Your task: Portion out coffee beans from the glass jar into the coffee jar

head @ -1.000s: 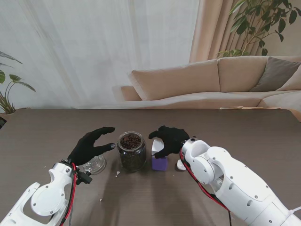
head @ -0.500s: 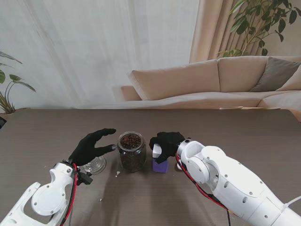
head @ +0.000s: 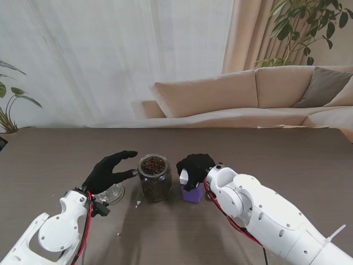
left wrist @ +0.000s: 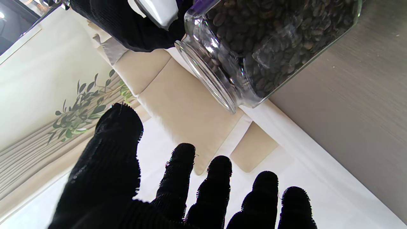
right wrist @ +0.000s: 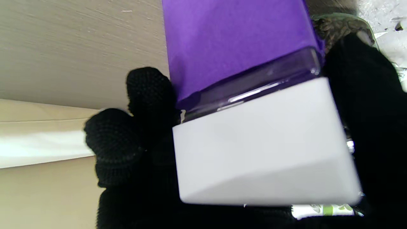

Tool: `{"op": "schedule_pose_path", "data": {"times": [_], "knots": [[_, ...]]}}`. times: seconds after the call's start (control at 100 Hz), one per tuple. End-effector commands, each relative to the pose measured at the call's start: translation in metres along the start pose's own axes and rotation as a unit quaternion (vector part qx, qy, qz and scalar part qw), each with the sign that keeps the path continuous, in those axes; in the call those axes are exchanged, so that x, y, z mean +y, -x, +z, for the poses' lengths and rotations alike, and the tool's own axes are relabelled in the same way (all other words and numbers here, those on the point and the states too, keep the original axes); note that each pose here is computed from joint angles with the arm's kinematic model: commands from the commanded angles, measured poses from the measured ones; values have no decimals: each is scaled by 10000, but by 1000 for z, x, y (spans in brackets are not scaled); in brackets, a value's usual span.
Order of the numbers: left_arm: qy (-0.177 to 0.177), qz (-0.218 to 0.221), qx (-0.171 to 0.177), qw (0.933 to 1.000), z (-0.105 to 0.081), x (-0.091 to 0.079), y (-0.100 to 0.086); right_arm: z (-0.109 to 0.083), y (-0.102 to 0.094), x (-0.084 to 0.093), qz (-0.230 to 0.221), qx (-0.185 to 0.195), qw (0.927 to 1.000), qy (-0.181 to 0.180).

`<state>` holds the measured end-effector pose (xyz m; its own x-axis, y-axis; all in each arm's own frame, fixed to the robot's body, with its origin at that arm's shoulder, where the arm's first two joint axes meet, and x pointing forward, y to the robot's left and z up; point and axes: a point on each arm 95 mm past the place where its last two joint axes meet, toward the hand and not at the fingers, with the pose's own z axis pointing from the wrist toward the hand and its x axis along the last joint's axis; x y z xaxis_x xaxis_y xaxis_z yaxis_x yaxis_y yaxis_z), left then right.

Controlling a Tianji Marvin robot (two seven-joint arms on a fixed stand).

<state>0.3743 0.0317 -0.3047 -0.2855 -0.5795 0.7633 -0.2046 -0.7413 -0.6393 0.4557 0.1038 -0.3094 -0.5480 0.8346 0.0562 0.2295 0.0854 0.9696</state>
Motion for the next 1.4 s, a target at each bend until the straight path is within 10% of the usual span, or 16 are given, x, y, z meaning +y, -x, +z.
{"op": "schedule_pose_path", "data": {"times": [0.0, 0.68, 1.0, 1.39], "knots": [[96, -7, 45, 9999, 3, 4, -1, -2, -5, 6, 88, -19, 9999, 49], [616, 774, 733, 9924, 43, 2, -30, -35, -24, 133, 1253, -495, 9773, 1637], [920, 752, 1060, 9872, 67, 9, -47, -37, -66, 138, 1885, -331, 9541, 2305], [450, 553, 1239, 9897, 80, 0, -58, -36, -85, 121, 2253, 215, 9427, 2452]]}}
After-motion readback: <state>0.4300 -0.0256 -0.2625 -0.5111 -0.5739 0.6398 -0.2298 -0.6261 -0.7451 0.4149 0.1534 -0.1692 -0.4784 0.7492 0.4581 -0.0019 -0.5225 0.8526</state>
